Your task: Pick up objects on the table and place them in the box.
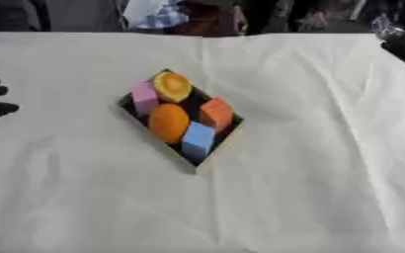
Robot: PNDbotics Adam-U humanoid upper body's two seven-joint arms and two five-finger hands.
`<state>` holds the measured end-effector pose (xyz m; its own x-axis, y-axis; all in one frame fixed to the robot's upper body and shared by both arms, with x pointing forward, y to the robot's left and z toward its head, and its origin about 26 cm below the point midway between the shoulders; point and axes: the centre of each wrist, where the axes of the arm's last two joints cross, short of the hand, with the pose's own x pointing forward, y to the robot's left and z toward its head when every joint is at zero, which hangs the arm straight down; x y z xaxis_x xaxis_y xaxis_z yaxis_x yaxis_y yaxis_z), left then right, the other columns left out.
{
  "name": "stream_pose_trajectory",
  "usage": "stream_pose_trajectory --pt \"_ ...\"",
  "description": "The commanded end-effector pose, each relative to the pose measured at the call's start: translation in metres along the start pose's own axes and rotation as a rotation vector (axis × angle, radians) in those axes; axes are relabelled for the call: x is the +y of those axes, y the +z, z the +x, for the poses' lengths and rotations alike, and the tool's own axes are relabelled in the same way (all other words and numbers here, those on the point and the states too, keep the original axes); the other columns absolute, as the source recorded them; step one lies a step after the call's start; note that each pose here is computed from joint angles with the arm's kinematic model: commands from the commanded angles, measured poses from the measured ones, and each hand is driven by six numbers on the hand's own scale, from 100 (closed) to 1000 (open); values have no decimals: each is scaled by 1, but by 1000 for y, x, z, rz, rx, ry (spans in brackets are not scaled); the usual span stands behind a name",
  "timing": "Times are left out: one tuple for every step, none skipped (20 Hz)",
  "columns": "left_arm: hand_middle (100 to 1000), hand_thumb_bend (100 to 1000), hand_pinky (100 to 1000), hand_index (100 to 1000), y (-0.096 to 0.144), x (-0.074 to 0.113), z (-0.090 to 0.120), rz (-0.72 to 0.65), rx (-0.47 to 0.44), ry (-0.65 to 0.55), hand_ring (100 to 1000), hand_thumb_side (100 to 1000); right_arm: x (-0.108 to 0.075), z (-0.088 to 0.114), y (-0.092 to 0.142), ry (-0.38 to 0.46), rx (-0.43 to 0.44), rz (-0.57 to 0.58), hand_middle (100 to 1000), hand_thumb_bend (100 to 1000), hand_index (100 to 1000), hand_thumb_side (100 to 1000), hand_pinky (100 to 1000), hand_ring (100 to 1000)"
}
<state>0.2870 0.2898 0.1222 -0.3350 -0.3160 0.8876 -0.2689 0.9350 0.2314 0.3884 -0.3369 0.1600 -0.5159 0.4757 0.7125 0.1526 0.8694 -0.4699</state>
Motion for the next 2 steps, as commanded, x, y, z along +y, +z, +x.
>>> stream_pose_trajectory --pt "670 111 775 772 1 0 0 -5 -9 4 609 841 3 6 11 -67 -2 -71 836 100 940 623 824 848" --pt "671 111 776 773 1 0 -1 -6 -6 7 610 843 7 2 20 -88 17 -81 835 100 940 625 824 847"
